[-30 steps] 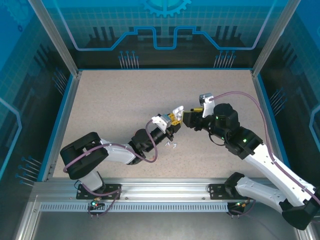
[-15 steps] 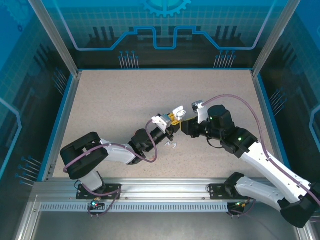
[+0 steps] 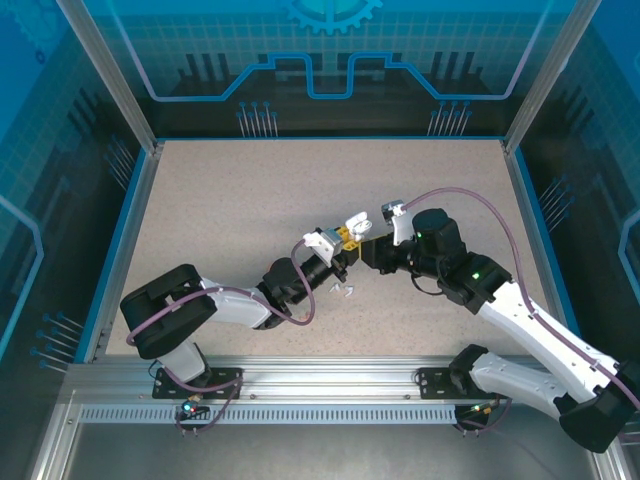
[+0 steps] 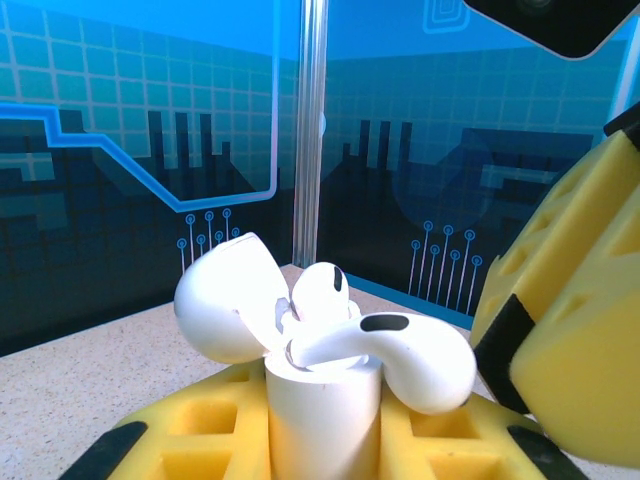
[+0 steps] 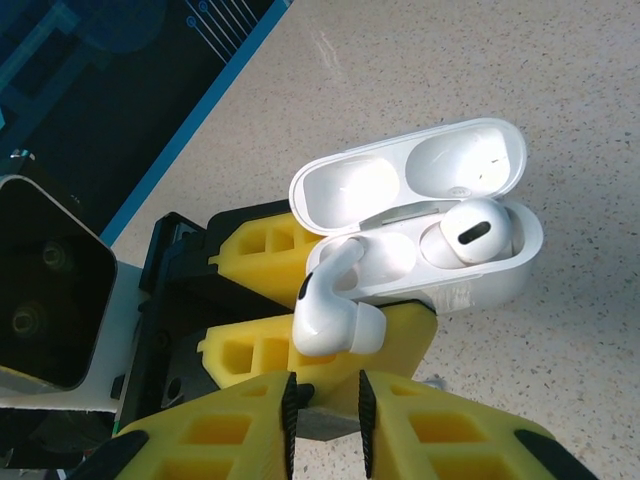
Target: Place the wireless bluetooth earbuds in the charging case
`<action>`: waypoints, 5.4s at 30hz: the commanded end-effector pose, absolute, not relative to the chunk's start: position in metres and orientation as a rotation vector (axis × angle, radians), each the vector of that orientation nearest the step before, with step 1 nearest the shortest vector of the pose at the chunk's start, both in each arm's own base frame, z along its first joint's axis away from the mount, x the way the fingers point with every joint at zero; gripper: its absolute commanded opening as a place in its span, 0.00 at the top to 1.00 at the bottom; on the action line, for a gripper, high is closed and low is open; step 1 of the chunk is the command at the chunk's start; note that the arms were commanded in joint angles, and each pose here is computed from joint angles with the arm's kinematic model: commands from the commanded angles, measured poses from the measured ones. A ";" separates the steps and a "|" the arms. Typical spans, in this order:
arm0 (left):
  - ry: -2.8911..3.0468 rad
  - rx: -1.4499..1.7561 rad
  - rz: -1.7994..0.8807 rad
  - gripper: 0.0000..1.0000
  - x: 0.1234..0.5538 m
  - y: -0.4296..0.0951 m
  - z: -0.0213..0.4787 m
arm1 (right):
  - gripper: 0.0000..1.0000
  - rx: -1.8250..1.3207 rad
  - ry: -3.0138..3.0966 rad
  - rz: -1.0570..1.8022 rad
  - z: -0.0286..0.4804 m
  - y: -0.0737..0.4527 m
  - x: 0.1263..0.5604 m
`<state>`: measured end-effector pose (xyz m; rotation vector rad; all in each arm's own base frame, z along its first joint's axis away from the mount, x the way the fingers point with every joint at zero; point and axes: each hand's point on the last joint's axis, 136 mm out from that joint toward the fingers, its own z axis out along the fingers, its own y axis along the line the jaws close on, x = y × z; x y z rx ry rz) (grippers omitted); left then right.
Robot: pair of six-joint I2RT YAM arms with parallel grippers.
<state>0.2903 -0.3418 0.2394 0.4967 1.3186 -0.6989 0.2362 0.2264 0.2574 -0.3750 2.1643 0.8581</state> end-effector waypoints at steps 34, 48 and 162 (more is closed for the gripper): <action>1.256 0.489 -0.723 1.00 0.289 -0.347 0.256 | 0.74 -0.308 2.088 0.819 0.283 0.220 0.255; 1.251 0.486 -0.727 1.00 0.289 -0.348 0.259 | 0.72 -0.311 2.076 0.824 0.287 0.218 0.256; 1.220 0.646 -0.731 1.00 0.277 -0.367 0.242 | 0.54 -0.548 2.257 0.685 0.266 0.216 0.225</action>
